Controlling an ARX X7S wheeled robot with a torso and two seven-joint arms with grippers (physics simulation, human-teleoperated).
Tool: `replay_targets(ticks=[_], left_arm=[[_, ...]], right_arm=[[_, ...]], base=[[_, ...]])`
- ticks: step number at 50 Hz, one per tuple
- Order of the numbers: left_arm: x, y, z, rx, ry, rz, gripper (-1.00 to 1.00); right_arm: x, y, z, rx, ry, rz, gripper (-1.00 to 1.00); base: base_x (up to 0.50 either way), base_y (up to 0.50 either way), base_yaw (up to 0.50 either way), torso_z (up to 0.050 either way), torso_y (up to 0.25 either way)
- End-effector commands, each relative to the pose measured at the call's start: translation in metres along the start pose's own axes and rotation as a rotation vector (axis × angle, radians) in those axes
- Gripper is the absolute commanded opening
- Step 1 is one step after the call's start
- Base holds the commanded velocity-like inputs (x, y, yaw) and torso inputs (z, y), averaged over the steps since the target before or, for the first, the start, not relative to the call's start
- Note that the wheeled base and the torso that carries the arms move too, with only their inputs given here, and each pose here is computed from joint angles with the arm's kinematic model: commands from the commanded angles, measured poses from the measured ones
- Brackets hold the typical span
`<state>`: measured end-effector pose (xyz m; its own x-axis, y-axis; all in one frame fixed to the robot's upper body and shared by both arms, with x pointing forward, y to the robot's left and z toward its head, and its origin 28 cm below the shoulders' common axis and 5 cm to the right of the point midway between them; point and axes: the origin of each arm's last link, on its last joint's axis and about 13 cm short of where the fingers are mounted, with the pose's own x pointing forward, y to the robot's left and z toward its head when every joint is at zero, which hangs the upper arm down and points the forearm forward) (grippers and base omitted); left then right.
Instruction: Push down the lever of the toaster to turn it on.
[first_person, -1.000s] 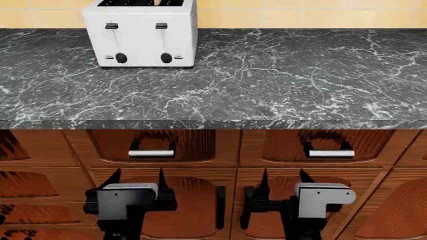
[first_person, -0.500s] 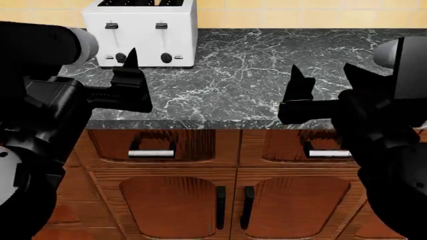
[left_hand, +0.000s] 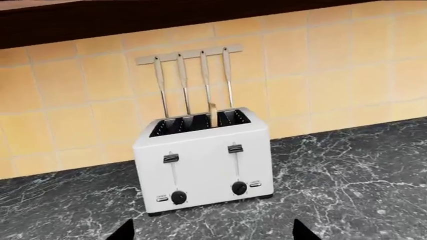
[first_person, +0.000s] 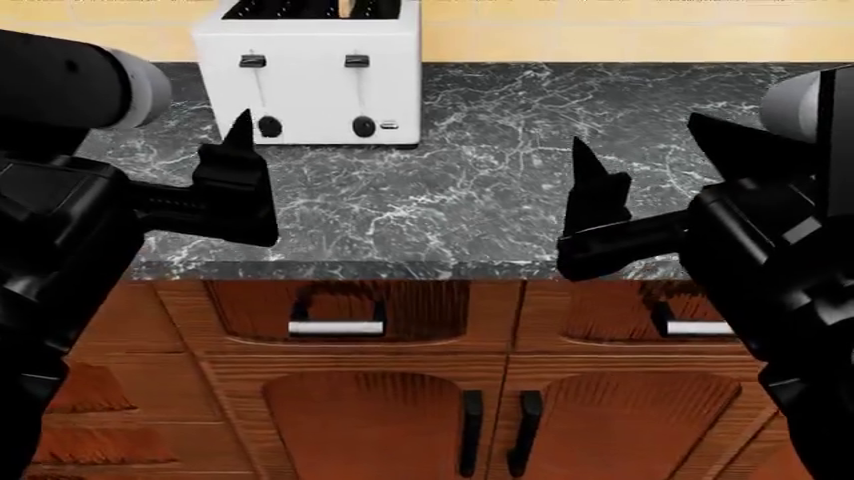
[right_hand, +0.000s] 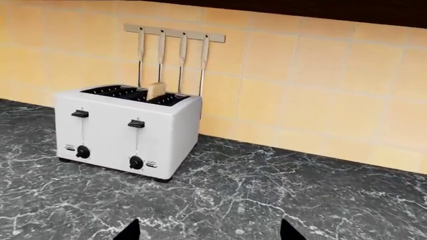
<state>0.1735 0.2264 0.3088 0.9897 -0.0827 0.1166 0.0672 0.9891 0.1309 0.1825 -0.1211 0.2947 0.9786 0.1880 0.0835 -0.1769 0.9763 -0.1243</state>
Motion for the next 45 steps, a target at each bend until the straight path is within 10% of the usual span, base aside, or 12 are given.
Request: replay_targets(ticks=[1, 45], left_arm=[[-0.0008, 0.0017, 0.0043, 0.014, 0.004, 0.012, 1.0], [-0.0003, 0.0023, 0.0081, 0.02, -0.009, 0.016, 1.0]], right_arm=[[-0.0024, 0.002, 0.0001, -0.015, 0.009, 0.031, 1.0], [-0.0013, 0.004, -0.002, -0.013, 0.012, 0.025, 1.0]], base=[[0.32, 0.45, 0.0, 0.0, 0.0], [0.31, 0.45, 0.0, 0.0, 0.0]])
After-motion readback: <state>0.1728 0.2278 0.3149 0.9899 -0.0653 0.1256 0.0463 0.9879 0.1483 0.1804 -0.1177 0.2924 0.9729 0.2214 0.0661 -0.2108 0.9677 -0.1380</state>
